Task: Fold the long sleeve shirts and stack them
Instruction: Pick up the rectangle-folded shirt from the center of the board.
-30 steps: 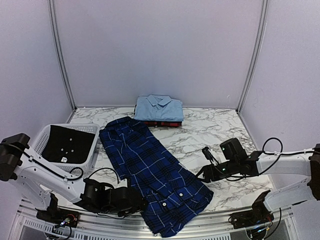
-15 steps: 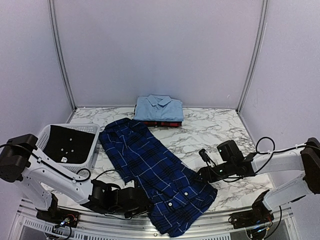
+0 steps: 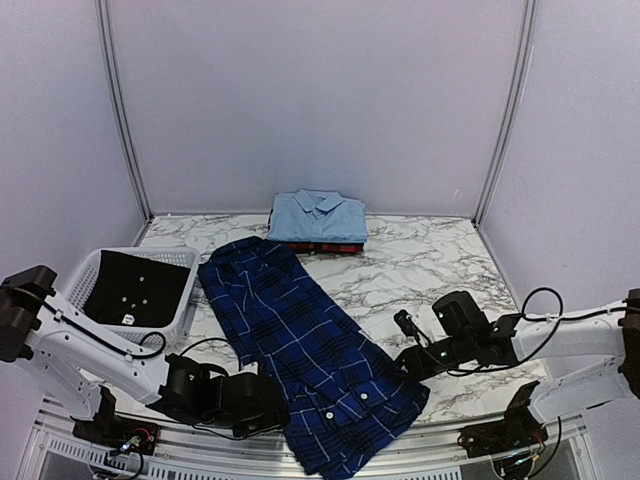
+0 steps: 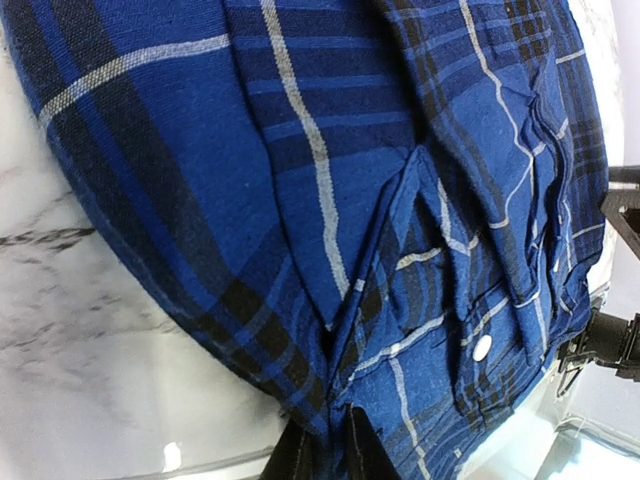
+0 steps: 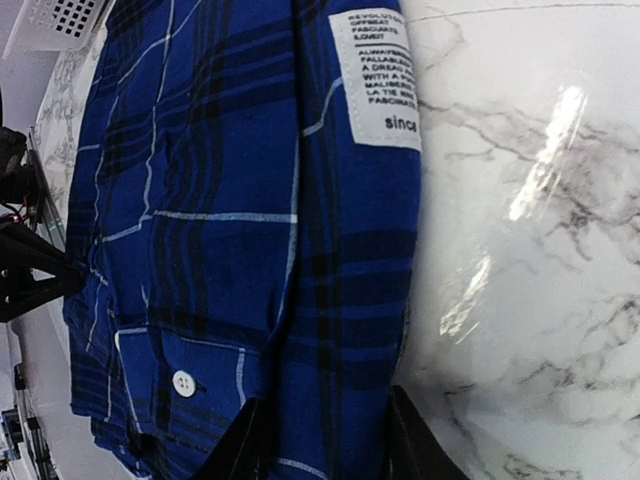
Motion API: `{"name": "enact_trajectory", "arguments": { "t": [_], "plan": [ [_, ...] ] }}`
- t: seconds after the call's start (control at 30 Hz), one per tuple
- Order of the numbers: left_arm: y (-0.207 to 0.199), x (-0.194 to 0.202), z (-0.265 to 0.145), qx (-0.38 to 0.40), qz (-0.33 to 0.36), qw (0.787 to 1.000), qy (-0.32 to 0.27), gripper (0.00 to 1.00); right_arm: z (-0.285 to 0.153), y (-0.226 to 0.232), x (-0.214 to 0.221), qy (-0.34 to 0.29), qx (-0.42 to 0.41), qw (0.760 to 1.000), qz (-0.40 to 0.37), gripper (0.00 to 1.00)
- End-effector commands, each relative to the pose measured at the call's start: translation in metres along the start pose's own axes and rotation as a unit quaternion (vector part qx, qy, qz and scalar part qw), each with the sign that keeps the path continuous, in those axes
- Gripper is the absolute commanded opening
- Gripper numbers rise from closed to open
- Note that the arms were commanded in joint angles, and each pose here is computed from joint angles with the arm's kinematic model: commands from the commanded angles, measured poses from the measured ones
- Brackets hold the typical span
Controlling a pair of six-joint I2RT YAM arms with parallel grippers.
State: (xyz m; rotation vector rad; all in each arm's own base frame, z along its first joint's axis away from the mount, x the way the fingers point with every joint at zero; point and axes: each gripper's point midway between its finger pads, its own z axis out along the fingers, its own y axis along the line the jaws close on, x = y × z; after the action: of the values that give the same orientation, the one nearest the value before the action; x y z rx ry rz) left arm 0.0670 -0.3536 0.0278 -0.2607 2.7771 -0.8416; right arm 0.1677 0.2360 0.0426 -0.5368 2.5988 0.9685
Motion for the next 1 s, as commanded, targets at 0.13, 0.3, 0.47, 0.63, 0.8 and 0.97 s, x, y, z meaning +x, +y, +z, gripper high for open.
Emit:
{"name": "enact_trajectory", "arguments": {
  "t": [0.13, 0.3, 0.47, 0.63, 0.8, 0.97],
  "plan": [
    [0.036, 0.004, -0.02, -0.05, 0.036, 0.998, 0.028, 0.2, -0.008, 0.028, 0.038, 0.025, -0.041, 0.998, 0.031, 0.37],
    [0.027, 0.01, -0.027, -0.046, 0.048, 0.997, 0.043, 0.35, -0.011, 0.015, 0.028, 0.008, -0.005, 1.0, 0.015, 0.56],
    [0.029, 0.003, -0.036, -0.04, 0.034, 0.998, 0.027, 0.45, -0.006, 0.007, 0.018, 0.003, 0.003, 1.0, 0.014, 0.59],
    [0.016, 0.009, -0.026, -0.028, 0.035, 0.998, 0.032, 0.46, -0.005, 0.006, 0.002, -0.01, -0.006, 1.0, 0.008, 0.59],
    [0.015, 0.018, -0.012, -0.028, 0.028, 0.998, 0.046, 0.42, 0.001, 0.012, 0.002, 0.006, -0.025, 1.0, -0.003, 0.59],
    [0.013, 0.021, -0.007, -0.029, 0.025, 0.998, 0.047, 0.37, 0.006, 0.02, 0.006, 0.022, -0.04, 0.999, -0.019, 0.59]
  ]
}}
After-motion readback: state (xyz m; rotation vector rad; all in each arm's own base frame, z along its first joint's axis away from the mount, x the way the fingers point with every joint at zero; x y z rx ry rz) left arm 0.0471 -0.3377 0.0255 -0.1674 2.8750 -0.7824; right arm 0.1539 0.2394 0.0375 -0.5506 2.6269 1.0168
